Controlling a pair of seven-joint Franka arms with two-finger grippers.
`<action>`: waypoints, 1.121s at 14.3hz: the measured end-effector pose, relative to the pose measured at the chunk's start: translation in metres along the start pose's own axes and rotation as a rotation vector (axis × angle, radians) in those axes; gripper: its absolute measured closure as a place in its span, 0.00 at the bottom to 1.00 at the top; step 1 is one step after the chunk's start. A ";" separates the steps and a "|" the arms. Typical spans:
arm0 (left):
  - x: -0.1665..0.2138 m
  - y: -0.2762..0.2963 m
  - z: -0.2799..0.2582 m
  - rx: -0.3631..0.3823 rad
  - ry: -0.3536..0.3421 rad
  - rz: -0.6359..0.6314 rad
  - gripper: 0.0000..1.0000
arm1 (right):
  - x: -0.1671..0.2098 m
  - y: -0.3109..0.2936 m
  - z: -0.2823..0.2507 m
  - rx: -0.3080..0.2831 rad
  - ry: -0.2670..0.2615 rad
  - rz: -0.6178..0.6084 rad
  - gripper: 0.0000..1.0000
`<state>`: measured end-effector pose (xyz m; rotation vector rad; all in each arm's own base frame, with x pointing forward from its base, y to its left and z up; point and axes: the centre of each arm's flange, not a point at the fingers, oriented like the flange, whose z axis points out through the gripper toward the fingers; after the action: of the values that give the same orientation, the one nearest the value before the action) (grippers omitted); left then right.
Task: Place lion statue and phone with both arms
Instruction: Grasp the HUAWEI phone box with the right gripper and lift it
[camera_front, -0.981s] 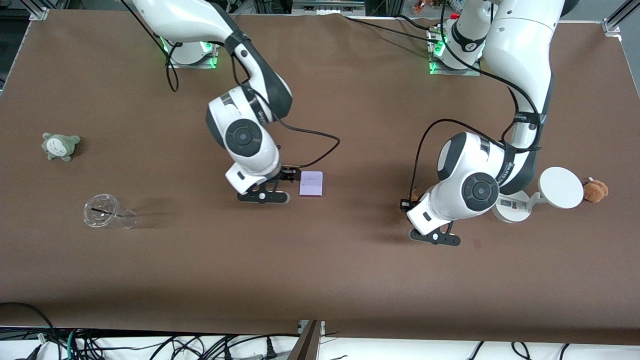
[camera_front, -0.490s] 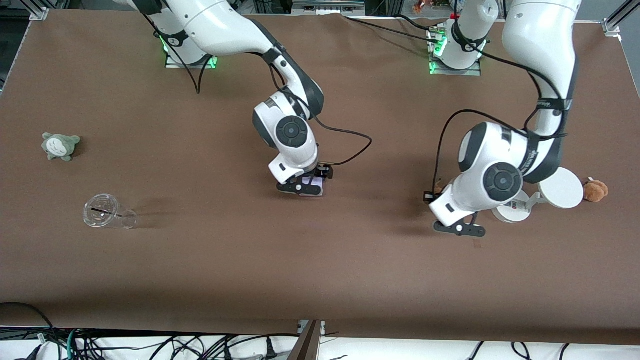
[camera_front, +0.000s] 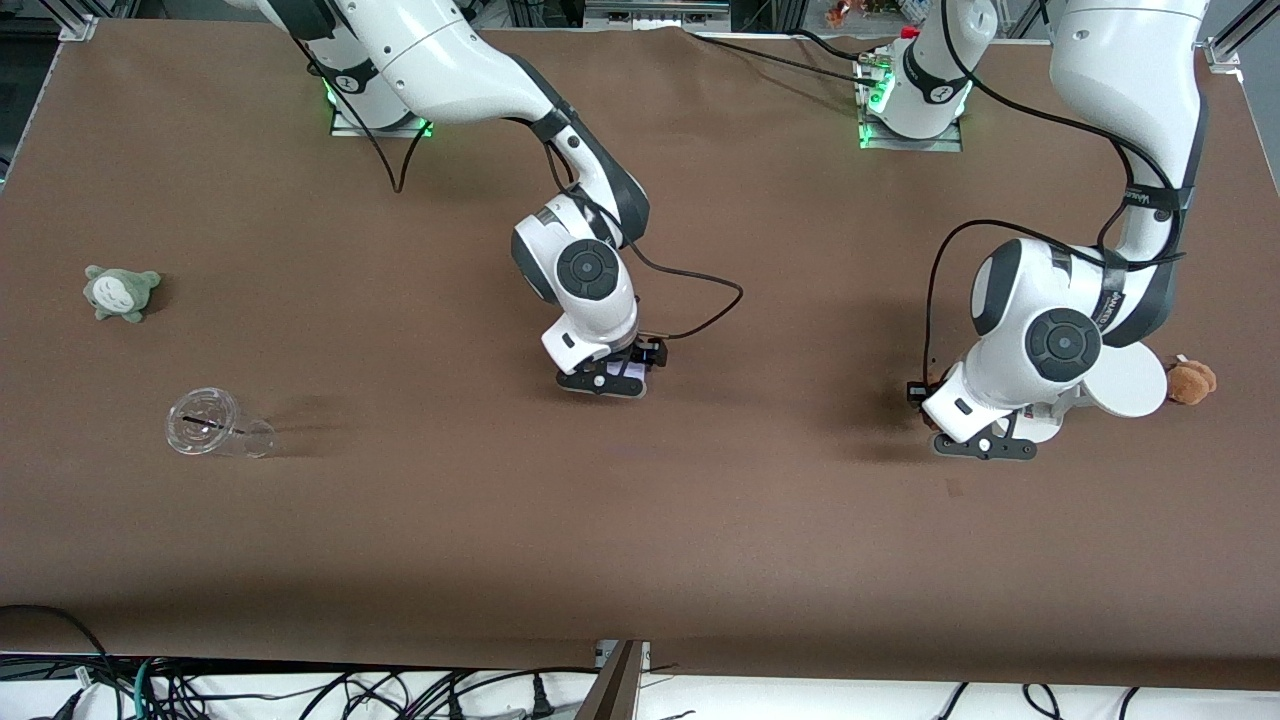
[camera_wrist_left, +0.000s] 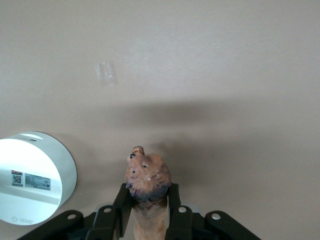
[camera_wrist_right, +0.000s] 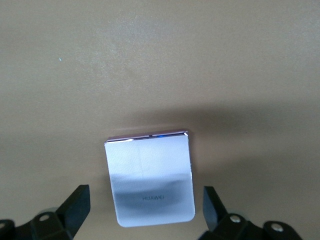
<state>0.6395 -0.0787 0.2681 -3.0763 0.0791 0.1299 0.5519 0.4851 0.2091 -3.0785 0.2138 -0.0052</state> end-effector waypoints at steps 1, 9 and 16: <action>-0.001 -0.004 0.005 0.000 0.000 -0.004 0.66 | 0.000 0.000 0.002 0.002 0.003 0.000 0.00; 0.004 -0.045 0.032 0.014 0.031 -0.009 0.66 | 0.000 0.003 0.029 -0.006 0.022 -0.014 0.00; 0.002 -0.039 0.043 0.004 0.030 0.010 0.66 | 0.000 0.003 0.033 -0.006 0.023 -0.014 0.00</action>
<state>0.6399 -0.0376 0.2275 -3.0746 0.0962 0.0843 0.5519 0.4838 0.1757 -3.0872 0.1930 -0.0402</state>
